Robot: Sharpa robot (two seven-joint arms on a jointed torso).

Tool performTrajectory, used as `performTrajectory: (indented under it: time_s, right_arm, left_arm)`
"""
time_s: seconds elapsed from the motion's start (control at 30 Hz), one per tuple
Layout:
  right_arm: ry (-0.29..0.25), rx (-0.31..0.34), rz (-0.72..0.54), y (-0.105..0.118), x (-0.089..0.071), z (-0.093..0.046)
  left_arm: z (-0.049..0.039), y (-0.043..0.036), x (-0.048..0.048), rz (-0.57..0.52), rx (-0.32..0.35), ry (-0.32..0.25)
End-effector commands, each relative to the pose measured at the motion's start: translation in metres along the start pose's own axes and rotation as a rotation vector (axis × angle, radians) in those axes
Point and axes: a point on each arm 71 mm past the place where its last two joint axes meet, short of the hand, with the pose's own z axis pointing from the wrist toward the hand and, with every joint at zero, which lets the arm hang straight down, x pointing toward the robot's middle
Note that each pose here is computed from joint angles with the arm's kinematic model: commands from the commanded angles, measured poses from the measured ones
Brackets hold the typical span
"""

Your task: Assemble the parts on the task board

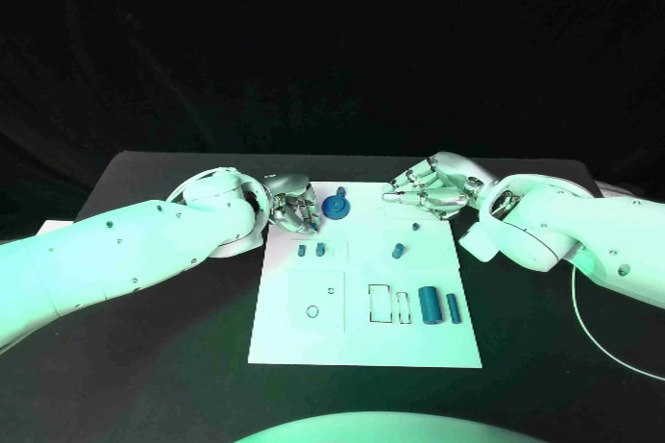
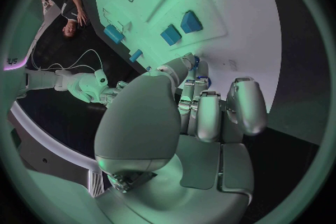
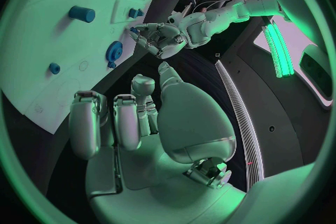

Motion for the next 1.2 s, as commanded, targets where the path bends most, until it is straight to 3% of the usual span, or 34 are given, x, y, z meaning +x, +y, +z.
performTrajectory:
  time_s: [0.03, 1.2]
  right_arm:
    - [0.016, -0.009, -0.001, 0.0007, 0.002, 0.0002]
    - [0.017, -0.008, -0.001, 0.0006, 0.0021, 0.0]
  left_arm:
    - [0.0011, -0.0011, 0.0017, 0.027, 0.003, 0.013]
    - [0.0065, -0.0013, 0.0069, 0.04, -0.02, 0.042]
